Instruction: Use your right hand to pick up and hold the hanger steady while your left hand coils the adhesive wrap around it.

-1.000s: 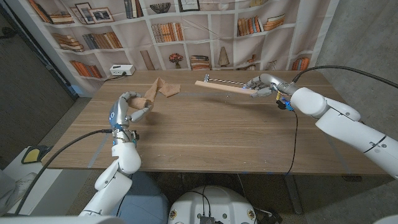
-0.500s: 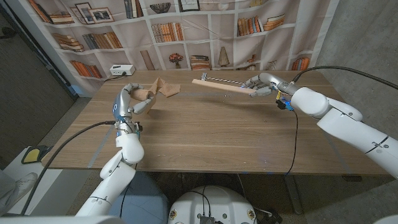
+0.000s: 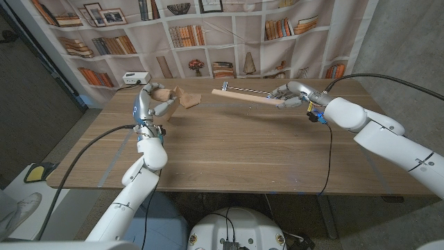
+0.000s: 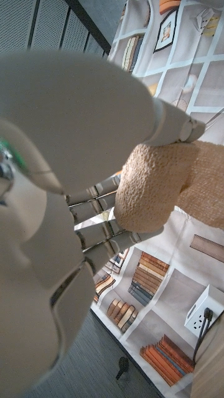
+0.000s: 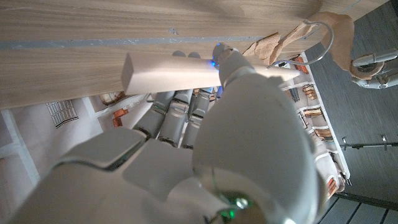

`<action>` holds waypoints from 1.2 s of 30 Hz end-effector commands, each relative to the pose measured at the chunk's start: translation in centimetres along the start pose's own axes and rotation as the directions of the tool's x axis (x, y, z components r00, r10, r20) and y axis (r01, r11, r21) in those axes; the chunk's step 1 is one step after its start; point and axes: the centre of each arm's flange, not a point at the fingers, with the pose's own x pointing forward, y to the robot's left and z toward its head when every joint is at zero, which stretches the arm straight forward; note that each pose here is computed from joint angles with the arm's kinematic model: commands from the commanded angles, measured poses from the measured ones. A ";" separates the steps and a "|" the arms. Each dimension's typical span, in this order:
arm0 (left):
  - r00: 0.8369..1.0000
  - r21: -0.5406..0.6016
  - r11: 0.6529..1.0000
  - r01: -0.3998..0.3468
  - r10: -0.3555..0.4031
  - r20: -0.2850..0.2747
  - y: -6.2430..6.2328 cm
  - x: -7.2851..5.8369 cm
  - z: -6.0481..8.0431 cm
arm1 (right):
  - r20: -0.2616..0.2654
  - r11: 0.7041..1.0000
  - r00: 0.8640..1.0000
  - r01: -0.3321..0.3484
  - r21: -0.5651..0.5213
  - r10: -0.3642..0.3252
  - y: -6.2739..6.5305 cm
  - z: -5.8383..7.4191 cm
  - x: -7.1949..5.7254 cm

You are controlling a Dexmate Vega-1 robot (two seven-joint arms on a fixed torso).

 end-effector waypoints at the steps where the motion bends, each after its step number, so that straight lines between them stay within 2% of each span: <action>1: 1.000 -0.071 0.997 0.018 -0.017 0.006 -1.2 2.3 1.2 | 0.023 1.000 1.000 -0.008 -0.006 0.008 0.4 0.7 -0.3; 24: 0.997 -0.088 0.995 0.037 -0.031 0.074 -1.6 4.3 3.0 | 0.057 0.999 0.998 -0.034 -0.017 0.035 1.0 1.8 -0.9; 28: 0.994 -0.089 0.995 0.036 -0.027 0.103 -1.8 4.6 3.4 | 0.064 0.999 0.997 -0.037 -0.024 0.038 1.0 2.1 -1.0; 30: 0.989 -0.056 0.998 0.028 -0.020 0.144 -2.0 4.7 3.9 | 0.068 0.999 0.997 -0.038 -0.022 0.039 1.0 2.2 -1.1; 36: 0.979 -0.073 0.997 0.025 -0.009 0.206 -2.7 5.3 4.7 | 0.075 0.999 0.996 -0.049 -0.021 0.051 1.3 2.7 -1.0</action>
